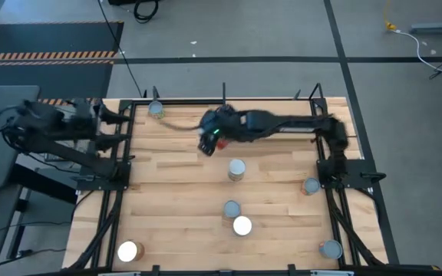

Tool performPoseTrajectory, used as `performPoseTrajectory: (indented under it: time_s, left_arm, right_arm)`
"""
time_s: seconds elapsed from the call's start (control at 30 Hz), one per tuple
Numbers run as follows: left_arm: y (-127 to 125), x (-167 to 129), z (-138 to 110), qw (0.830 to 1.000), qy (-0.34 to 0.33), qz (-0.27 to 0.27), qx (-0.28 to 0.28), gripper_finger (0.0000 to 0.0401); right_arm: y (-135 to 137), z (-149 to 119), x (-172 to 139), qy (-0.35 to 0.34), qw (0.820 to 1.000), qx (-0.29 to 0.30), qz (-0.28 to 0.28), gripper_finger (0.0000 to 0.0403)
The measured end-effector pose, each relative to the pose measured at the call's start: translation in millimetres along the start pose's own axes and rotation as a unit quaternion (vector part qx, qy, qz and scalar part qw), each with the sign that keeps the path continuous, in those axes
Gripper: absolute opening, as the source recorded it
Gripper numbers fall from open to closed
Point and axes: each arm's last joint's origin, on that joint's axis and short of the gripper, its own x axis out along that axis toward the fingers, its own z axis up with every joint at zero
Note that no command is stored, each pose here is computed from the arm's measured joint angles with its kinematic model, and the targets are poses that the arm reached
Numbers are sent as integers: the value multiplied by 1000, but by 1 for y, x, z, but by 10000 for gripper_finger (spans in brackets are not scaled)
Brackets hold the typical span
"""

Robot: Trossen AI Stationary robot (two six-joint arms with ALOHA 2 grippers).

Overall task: Pick and place cans onto a shelf
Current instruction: Put the top large canned corn on the shelf

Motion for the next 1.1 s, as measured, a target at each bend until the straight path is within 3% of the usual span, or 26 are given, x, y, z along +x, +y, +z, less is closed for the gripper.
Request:
performPoseTrajectory:
  time_s: [0.1,0.2,0.4,0.57,0.67,0.8,1.0,1.1]
  left_arm:
    - [-1,-4,7,999,-38,-29,3,275]
    - [-2,0,7,998,-52,-22,0,275]
    - [-5,24,-1,996,-43,79,-3,267]
    - [-16,55,1,989,-45,143,8,249]
    - [-20,79,4,982,-52,179,23,240]
    - [-15,105,7,975,-62,211,20,232]
    - [3,112,8,974,-63,215,-30,229]
    - [13,112,6,972,-44,230,-29,229]
  right_arm:
    - [-31,-9,-12,-63,998,27,-1,315]
    - [-62,-29,-19,-133,990,50,-4,315]
    - [-124,-76,-24,-251,962,105,6,315]
    - [-165,-109,-11,-259,961,95,-15,318]
    - [-179,-124,8,-244,966,79,-43,325]
    - [-189,-130,34,-316,945,59,-57,322]
    - [-201,-147,74,-355,927,83,-83,321]
    - [-206,-156,88,-365,922,89,-91,322]
